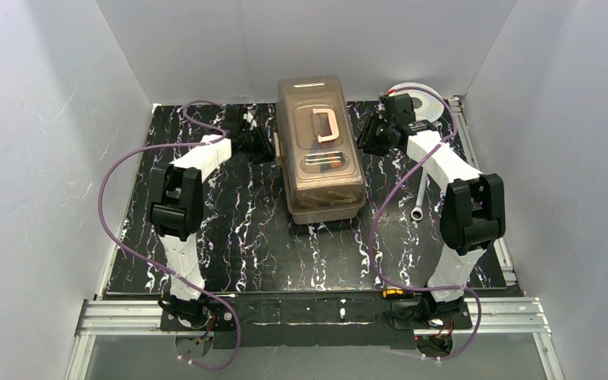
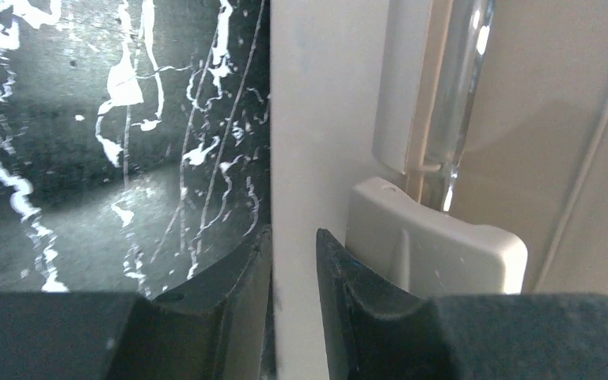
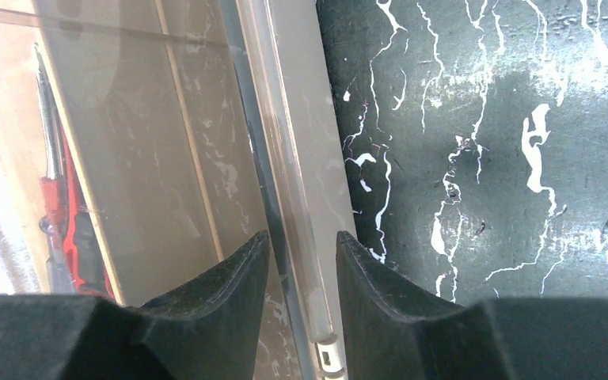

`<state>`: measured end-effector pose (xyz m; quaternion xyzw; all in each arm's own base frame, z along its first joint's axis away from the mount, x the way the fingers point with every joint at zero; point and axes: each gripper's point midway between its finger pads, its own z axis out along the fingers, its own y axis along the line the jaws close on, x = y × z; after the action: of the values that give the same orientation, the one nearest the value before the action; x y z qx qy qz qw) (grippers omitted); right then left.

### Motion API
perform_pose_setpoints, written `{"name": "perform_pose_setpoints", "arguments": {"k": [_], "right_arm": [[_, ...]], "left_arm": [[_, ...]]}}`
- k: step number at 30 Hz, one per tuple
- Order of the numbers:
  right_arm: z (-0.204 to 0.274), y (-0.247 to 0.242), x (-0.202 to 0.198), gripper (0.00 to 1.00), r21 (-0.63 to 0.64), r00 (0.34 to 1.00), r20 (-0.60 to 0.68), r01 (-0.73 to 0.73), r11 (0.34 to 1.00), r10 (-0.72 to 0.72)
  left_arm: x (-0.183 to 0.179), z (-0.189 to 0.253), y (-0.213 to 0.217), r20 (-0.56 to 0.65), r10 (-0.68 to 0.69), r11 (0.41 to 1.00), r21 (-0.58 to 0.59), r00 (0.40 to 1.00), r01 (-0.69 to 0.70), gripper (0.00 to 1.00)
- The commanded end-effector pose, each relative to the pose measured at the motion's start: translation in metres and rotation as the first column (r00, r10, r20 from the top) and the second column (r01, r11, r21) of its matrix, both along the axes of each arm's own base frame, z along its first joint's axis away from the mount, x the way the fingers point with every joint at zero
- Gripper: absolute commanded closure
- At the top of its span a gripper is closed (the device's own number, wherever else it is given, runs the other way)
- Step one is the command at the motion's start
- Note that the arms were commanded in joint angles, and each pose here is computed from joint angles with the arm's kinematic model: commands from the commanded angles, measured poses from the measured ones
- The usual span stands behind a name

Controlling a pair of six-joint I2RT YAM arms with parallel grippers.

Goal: Pack the tool kit

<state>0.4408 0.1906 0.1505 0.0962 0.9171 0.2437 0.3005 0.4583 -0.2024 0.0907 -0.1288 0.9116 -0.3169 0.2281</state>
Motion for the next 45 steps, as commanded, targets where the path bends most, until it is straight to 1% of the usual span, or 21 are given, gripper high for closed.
{"name": "perform_pose_setpoints", "arguments": {"k": [1,6,8,10,17,20,22,23,26,29,32,38,41,43,45], "right_arm": [[0.015,0.025,-0.007,0.55,0.073,0.997,0.021,-0.079,0.994,0.078],[0.014,0.024,-0.007,0.55,0.069,0.997,0.019,-0.079,0.995,0.078],[0.014,0.025,-0.007,0.55,0.07,0.997,0.019,-0.081,0.994,0.08],[0.014,0.025,-0.007,0.55,0.073,0.997,0.018,-0.082,0.994,0.081],[0.011,0.026,-0.007,0.55,0.075,0.996,0.012,-0.085,0.994,0.084],[0.011,0.026,-0.007,0.55,0.075,0.997,0.011,-0.083,0.994,0.082],[0.012,0.027,-0.007,0.55,0.077,0.996,0.012,-0.084,0.993,0.084],[0.011,0.026,-0.007,0.55,0.077,0.996,0.01,-0.085,0.993,0.084],[0.01,0.027,-0.008,0.55,0.078,0.996,0.006,-0.086,0.993,0.086],[0.009,0.027,-0.008,0.55,0.078,0.996,0.006,-0.087,0.993,0.087],[0.009,0.028,-0.008,0.55,0.083,0.996,0.005,-0.088,0.993,0.088],[0.005,0.037,-0.011,0.55,0.129,0.992,-0.017,-0.121,0.984,0.124],[0.001,0.039,-0.012,0.55,0.135,0.991,-0.03,-0.127,0.983,0.132],[0.001,0.037,-0.012,0.55,0.127,0.992,-0.031,-0.119,0.985,0.124],[0.003,0.033,-0.011,0.55,0.113,0.994,-0.025,-0.107,0.988,0.11]], "left_arm": [[-0.044,0.01,-0.045,-0.066,-0.243,0.957,0.146,0.968,0.25,0.72],[-0.049,-0.001,-0.048,-0.148,-0.297,0.885,0.329,0.943,0.33,0.71],[-0.045,-0.003,-0.041,-0.173,-0.291,0.85,0.405,0.941,0.337,0.7],[-0.046,-0.008,-0.033,-0.203,-0.283,0.82,0.455,0.937,0.346,0.7],[-0.048,-0.028,-0.011,-0.281,-0.248,0.747,0.553,0.927,0.367,0.69],[-0.048,-0.031,-0.008,-0.293,-0.249,0.734,0.565,0.923,0.378,0.69],[-0.049,-0.035,-0.011,-0.3,-0.255,0.74,0.551,0.919,0.386,0.69],[-0.05,-0.035,-0.016,-0.301,-0.271,0.754,0.524,0.914,0.396,0.7],[-0.051,-0.037,-0.043,-0.266,-0.323,0.823,0.395,0.908,0.409,0.7],[-0.048,-0.031,-0.066,-0.188,-0.347,0.876,0.284,0.919,0.389,0.7],[-0.044,-0.022,-0.076,-0.141,-0.344,0.899,0.236,0.928,0.369,0.7],[-0.043,-0.011,-0.097,-0.08,-0.362,0.922,0.119,0.929,0.369,0.7],[-0.042,-0.01,-0.094,-0.068,-0.345,0.928,0.127,0.936,0.351,0.7],[-0.042,-0.008,-0.083,-0.068,-0.313,0.933,0.164,0.947,0.32,0.7],[-0.041,-0.006,-0.069,-0.068,-0.283,0.941,0.173,0.957,0.291,0.7]]}}
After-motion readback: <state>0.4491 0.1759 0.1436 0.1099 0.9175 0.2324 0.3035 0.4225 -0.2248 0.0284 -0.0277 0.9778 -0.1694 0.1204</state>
